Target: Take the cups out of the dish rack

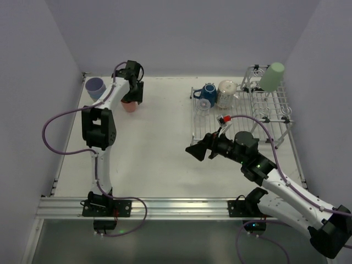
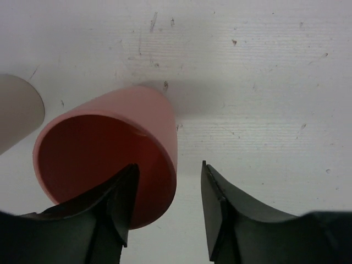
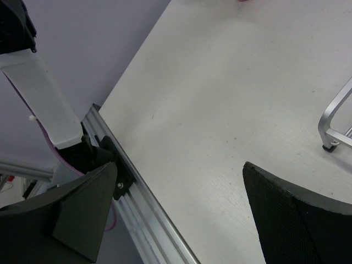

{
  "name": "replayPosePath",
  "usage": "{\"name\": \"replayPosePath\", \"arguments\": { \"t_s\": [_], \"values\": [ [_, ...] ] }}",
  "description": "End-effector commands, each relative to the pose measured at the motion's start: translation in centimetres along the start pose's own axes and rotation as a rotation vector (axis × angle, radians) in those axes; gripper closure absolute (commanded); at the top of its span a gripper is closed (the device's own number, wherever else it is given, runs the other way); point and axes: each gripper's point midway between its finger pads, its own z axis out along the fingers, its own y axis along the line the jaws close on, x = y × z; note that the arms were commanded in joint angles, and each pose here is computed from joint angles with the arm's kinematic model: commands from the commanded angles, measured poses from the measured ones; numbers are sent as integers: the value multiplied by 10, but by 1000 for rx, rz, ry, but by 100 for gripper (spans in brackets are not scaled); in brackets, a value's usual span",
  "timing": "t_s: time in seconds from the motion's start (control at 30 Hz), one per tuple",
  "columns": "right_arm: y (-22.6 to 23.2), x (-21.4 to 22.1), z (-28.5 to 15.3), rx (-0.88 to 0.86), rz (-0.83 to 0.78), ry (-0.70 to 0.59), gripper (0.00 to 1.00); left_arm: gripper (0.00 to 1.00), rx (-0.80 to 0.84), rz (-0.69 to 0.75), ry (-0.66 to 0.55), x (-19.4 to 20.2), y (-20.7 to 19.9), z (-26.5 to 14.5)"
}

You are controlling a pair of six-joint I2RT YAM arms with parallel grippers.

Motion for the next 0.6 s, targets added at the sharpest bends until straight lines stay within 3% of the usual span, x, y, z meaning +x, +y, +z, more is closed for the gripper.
{"name": "replayPosePath", "arguments": {
  "t_s": [0.0,0.27,0.47,0.57],
  "values": [
    [17,-19,0,-39,-39,-35,1,44,50,47,0,-5,-2,-22],
    [25,-34,-4,-34,-58,-58,1,17,64,11,-143,-37,0,-63],
    [36,-52,-8,-28,-82,-80,1,5,126,-20,-305,-63,-5,-116],
    [42,-72,-12,-6,-108,-121,1,3,209,-40,-476,-77,-11,-183]
  ]
}}
